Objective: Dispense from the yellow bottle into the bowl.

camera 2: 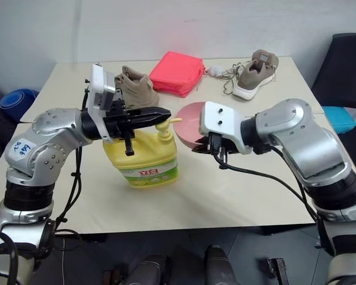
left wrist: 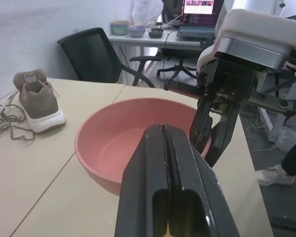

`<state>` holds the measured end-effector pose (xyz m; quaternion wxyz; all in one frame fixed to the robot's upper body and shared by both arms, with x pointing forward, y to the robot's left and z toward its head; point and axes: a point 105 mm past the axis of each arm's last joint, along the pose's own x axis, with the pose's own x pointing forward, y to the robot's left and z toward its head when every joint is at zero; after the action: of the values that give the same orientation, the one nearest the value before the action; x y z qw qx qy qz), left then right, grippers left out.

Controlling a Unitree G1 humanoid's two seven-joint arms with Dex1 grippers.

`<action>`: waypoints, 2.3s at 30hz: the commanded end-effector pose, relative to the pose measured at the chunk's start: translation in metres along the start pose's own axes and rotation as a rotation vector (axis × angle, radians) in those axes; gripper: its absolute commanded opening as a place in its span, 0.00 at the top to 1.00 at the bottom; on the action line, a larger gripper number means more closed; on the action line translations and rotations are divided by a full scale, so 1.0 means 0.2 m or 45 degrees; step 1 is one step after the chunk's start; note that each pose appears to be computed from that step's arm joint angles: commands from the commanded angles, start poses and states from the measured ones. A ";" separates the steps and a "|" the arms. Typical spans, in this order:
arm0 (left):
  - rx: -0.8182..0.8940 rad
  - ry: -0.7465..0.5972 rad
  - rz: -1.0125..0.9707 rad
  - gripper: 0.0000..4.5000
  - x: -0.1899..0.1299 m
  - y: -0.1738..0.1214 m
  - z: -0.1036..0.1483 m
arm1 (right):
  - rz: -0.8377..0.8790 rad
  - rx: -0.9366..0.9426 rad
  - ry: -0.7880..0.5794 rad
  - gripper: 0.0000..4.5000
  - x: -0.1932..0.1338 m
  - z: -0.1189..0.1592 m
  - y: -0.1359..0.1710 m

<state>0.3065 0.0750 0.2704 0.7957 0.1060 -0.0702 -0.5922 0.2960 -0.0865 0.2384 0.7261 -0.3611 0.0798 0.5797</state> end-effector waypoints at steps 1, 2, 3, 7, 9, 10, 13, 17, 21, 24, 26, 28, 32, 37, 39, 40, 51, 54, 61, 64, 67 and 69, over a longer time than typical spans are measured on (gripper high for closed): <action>-0.132 0.191 0.037 1.00 0.02 0.01 -0.19 | -0.030 -0.066 -0.038 1.00 -0.02 0.07 -0.01; -0.149 0.211 0.038 1.00 0.02 0.01 -0.20 | -0.031 -0.067 -0.037 1.00 -0.02 0.07 -0.01; -0.156 0.237 0.026 1.00 0.02 0.00 -0.22 | -0.032 -0.065 -0.042 1.00 -0.02 0.07 -0.01; -0.187 0.322 -0.001 1.00 0.02 -0.04 -0.29 | -0.037 -0.065 -0.051 1.00 -0.02 0.08 0.00; -0.181 0.378 -0.007 1.00 0.01 -0.05 -0.32 | -0.040 -0.062 -0.054 1.00 -0.02 0.08 0.00; -0.195 0.377 0.006 1.00 0.01 -0.05 -0.33 | -0.041 -0.059 -0.056 1.00 -0.02 0.08 0.00; -0.226 0.367 0.032 1.00 0.02 -0.04 -0.33 | -0.039 -0.049 -0.058 1.00 -0.02 0.08 0.00; -0.254 0.389 0.044 1.00 0.02 -0.05 -0.35 | -0.037 -0.034 -0.067 1.00 -0.01 0.08 0.01; -0.284 0.403 0.030 1.00 0.02 -0.06 -0.36 | -0.039 -0.026 -0.074 1.00 -0.01 0.08 0.01; -0.300 0.409 0.013 1.00 0.03 -0.07 -0.36 | -0.042 -0.022 -0.080 1.00 -0.01 0.08 0.01; -0.325 0.421 -0.004 1.00 0.02 -0.08 -0.37 | -0.040 -0.023 -0.081 1.00 -0.01 0.08 0.02; -0.345 0.444 -0.015 1.00 0.02 -0.08 -0.38 | -0.038 -0.024 -0.086 1.00 -0.01 0.08 0.02; -0.378 0.508 -0.001 1.00 -0.01 -0.09 -0.40 | -0.034 -0.027 -0.098 1.00 -0.01 0.08 0.04; -0.414 0.536 0.024 1.00 -0.03 -0.09 -0.43 | -0.035 -0.027 -0.109 1.00 0.00 0.09 0.04; -0.418 0.540 0.026 1.00 -0.03 -0.09 -0.44 | -0.038 -0.023 -0.112 1.00 0.00 0.09 0.04; -0.414 0.540 0.026 1.00 -0.03 -0.09 -0.44 | -0.040 -0.021 -0.113 1.00 0.00 0.09 0.03; -0.327 -0.040 0.029 1.00 -0.12 0.02 -0.04 | -0.130 0.060 -0.078 1.00 -0.04 -0.05 0.01; -0.196 -0.199 0.040 1.00 -0.22 0.04 0.08 | -0.206 0.090 -0.059 1.00 -0.09 -0.12 -0.02; -0.161 -0.173 0.147 1.00 -0.59 0.05 0.03 | -0.326 0.253 0.058 1.00 -0.17 -0.57 0.03; -0.112 -0.011 0.300 1.00 -0.71 0.06 -0.11 | -0.380 0.274 0.103 1.00 -0.19 -0.79 0.06; -0.071 0.072 0.413 1.00 -0.80 0.05 -0.22 | -0.442 0.304 0.118 1.00 -0.20 -0.97 0.09; -0.090 0.114 0.492 1.00 -0.86 0.02 -0.32 | -0.472 0.324 0.091 1.00 -0.21 -1.05 0.12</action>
<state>0.2786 0.2369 0.2110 0.8896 0.0643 -0.0163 -0.4520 0.3237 -0.2381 0.0930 0.8482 -0.2865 0.1434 0.4218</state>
